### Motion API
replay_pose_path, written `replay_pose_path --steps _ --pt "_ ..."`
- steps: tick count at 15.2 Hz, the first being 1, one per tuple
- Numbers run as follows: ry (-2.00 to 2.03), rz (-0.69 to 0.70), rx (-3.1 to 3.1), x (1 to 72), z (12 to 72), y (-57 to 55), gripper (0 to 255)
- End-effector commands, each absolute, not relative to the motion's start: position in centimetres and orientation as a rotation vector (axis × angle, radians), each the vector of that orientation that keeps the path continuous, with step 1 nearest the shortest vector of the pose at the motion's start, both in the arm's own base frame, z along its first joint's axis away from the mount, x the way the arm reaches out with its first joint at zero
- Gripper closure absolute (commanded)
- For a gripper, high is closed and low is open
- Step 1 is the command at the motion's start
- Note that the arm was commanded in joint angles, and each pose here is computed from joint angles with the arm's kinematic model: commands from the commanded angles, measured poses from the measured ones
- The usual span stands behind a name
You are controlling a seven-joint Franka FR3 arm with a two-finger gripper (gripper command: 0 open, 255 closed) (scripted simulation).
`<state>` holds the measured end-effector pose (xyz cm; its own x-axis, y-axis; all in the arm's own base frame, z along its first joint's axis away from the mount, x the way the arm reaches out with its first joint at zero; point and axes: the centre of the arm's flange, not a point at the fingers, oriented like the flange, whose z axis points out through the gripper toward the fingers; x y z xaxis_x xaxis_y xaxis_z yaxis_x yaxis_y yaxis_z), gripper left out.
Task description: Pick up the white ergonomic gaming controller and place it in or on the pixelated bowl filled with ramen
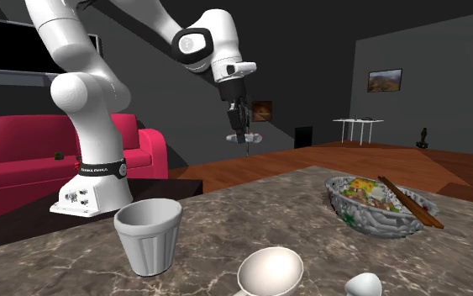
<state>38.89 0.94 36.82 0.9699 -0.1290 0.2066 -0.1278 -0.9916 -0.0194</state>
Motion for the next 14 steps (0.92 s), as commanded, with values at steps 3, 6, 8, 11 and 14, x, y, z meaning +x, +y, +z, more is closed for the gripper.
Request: replay_pose_path --steps 3,6,8,11,14 --pt "0.203 -0.326 -3.112 38.9 38.9 0.9 255" --pt "0.203 -0.326 -3.112 41.0 39.4 -0.6 255" --pt "0.203 -0.326 -3.112 43.2 39.5 -2.2 255" --pt "0.203 -0.326 -3.112 46.4 39.5 -4.5 255" --pt "0.203 -0.326 -3.112 49.6 39.6 -6.8 255"
